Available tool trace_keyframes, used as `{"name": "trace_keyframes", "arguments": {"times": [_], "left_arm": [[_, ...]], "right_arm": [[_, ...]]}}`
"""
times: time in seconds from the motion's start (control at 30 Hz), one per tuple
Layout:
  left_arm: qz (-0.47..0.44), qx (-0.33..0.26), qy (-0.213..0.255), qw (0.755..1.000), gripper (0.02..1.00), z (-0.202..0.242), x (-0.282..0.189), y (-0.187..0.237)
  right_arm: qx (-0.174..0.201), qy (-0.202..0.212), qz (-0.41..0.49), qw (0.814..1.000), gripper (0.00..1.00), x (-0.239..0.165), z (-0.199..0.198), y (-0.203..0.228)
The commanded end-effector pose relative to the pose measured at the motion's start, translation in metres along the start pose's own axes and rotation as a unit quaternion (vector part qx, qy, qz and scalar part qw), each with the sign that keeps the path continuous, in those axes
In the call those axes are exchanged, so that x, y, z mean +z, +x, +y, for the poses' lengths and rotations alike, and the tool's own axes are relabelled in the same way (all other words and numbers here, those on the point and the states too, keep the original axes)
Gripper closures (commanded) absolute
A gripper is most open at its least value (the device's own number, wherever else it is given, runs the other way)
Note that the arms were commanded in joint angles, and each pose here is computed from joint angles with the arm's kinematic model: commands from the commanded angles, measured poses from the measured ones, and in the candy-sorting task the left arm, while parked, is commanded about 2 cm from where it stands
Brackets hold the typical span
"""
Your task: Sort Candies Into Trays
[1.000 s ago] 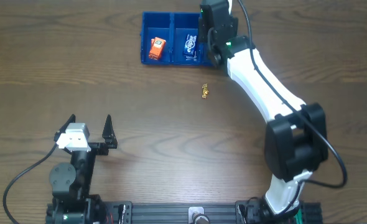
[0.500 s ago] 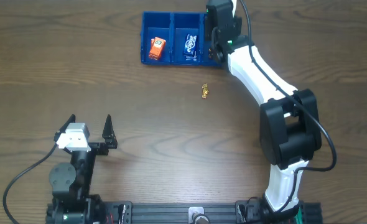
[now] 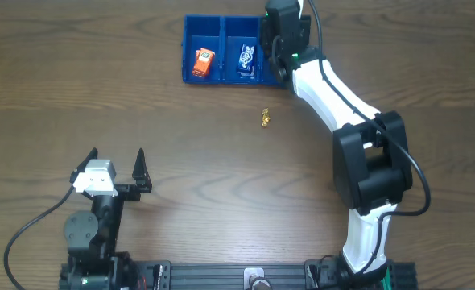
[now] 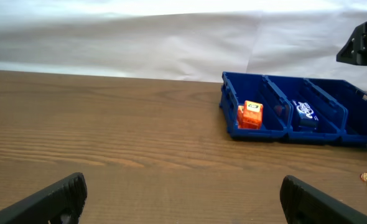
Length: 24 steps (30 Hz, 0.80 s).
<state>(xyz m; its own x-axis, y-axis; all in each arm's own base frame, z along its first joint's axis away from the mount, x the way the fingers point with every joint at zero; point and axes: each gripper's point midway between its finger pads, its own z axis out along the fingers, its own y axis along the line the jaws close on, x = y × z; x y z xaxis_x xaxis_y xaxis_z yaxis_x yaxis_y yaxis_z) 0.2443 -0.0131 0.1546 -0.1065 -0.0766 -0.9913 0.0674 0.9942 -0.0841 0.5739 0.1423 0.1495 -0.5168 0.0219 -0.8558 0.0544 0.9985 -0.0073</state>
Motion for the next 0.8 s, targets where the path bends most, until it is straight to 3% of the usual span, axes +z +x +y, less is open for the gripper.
{"name": "trace_keyframes", "arguments": {"times": [0.03, 0.23, 0.33, 0.43, 0.53, 0.7, 0.8], "left_arm": [[0.025, 0.001, 0.007, 1.000, 0.020, -0.002, 0.001, 0.017], [0.025, 0.001, 0.007, 1.000, 0.023, -0.002, 0.001, 0.017], [0.025, 0.001, 0.007, 1.000, 0.020, -0.002, 0.001, 0.017], [0.025, 0.001, 0.007, 1.000, 0.020, -0.002, 0.001, 0.017], [0.025, 0.001, 0.007, 1.000, 0.020, -0.002, 0.001, 0.017], [0.025, 0.001, 0.007, 1.000, 0.020, -0.002, 0.001, 0.017], [0.025, 0.001, 0.007, 1.000, 0.020, -0.002, 0.001, 0.017]], "right_arm": [[0.002, -0.013, -0.005, 1.000, 0.264, -0.006, 0.008, -0.014], [0.003, -0.041, -0.004, 0.999, 0.224, -0.093, 0.009, -0.069], [0.001, -0.049, 0.042, 0.998, 0.196, -0.148, 0.009, -0.059], [-0.015, -0.048, 0.120, 0.991, 0.172, -0.179, 0.014, -0.021], [-0.047, -0.069, 0.231, 0.969, 0.169, -0.186, 0.033, 0.048], [-0.041, -0.041, 0.305, 0.950, 0.176, -0.155, 0.032, 0.108], [-0.038, -0.052, 0.351, 0.934, 0.185, -0.142, 0.037, 0.136]]}}
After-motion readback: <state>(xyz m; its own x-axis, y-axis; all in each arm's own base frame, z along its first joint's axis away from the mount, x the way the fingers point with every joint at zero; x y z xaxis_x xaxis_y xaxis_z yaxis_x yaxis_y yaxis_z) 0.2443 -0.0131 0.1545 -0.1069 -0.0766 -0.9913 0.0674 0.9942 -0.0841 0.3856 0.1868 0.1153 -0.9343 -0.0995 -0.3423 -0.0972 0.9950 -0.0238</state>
